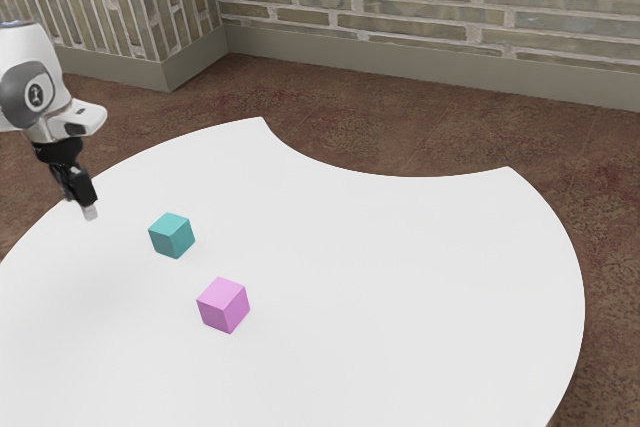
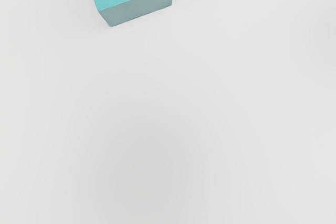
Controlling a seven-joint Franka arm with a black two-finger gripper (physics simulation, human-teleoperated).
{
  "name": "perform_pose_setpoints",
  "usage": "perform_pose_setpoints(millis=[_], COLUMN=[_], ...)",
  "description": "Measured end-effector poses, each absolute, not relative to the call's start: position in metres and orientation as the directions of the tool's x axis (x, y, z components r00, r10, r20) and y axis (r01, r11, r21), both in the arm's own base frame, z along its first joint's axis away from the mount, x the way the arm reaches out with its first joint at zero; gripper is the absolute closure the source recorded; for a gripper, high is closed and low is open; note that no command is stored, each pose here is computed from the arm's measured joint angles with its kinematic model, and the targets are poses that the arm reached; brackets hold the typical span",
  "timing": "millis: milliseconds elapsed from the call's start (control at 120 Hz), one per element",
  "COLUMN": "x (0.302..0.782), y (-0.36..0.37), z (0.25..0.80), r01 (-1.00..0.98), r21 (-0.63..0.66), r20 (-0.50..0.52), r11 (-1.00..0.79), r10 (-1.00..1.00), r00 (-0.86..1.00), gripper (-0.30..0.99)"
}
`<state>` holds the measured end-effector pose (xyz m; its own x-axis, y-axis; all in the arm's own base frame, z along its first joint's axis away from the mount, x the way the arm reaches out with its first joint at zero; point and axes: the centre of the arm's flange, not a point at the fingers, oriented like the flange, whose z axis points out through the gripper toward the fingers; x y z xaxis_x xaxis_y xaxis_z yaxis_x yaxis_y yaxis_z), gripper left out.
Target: Pick up the blue block with one arm, and put the blue block on the pink block with one arm
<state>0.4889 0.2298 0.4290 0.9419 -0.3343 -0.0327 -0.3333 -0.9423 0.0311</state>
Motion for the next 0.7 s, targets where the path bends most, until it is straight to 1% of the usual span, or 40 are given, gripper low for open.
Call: perform_pose_setpoints(millis=[108,217,325,417,500,583,700], x=[0.487,0.489,0.492,0.513,0.538,0.562,0.571], y=[0.226,0.23,0.244,0.259,0.25,0.239,0.238], z=[0.393,0.386,0.369,0.371,0.375,0.369,0.355], r01=[-0.247,-0.137,-0.034,0.012,0.016,0.024,0.076], r21=[0.037,0.019,0.012,-0.021,-0.032,-0.008,0.035], r20=[-0.03,-0.005,-0.007,0.018,0.045,0.05,0.031], r11=[-0.968,-0.99,-0.999,-1.0,-0.999,-1.0,-0.996], r10=[-0.248,-0.137,-0.034,0.012,0.015,0.023,0.077], r00=[0.968,0.991,0.999,1.0,0.999,0.998,0.997], gripper=[0.0,0.0,0.0,0.0,0.0,0.0,0.0])
